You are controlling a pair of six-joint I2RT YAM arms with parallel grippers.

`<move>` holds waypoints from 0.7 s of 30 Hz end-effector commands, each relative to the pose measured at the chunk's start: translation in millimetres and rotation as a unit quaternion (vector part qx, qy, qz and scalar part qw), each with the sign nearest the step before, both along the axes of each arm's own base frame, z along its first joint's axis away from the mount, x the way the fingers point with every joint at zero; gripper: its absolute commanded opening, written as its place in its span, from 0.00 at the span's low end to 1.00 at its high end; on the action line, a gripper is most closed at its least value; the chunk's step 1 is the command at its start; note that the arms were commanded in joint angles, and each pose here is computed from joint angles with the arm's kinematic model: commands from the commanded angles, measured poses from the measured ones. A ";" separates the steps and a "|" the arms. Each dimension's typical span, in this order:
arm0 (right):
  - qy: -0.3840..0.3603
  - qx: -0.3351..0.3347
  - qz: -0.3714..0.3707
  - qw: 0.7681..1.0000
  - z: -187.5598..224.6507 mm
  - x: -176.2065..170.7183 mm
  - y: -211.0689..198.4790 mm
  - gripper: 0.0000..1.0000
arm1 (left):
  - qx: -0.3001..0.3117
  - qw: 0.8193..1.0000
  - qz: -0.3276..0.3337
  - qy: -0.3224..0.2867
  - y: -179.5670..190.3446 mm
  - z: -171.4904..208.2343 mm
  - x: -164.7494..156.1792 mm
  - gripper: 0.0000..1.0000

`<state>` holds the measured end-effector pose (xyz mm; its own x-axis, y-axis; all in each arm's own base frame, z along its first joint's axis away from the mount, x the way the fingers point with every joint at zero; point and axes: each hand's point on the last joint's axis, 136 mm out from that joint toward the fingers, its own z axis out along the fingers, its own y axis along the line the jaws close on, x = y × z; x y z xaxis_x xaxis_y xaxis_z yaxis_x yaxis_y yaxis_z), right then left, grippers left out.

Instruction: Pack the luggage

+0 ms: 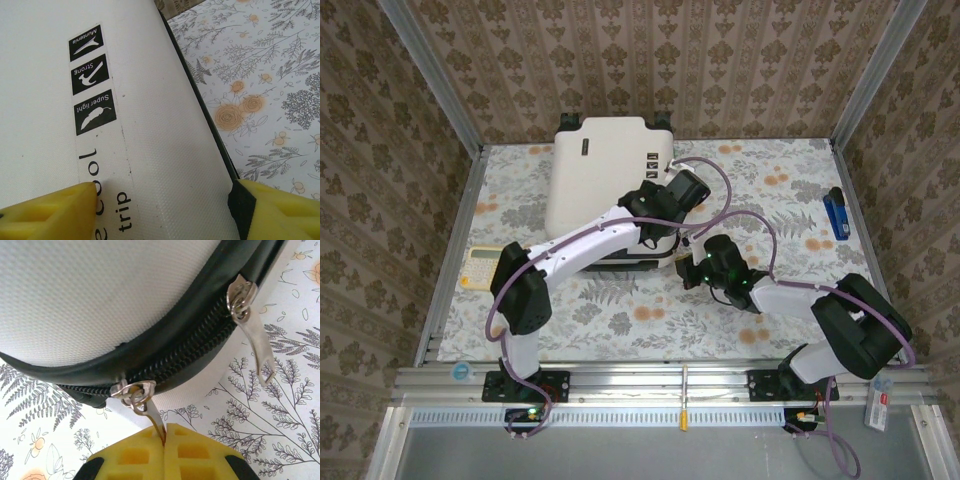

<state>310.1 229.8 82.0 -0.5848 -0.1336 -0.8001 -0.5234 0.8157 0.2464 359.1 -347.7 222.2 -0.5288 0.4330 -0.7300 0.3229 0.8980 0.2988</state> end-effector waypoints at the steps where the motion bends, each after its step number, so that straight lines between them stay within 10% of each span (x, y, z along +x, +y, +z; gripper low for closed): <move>1: -0.029 0.022 -0.026 0.999 27.9 17.8 -8.3 0.00 | 0.160 0.981 0.018 0.107 60.6 -78.9 -15.4 0.69; 21: 0.045 0.106 -0.159 0.980 47.1 54.5 -22.8 0.00 | 0.166 0.976 -0.005 0.141 64.0 -104.1 -43.5 0.68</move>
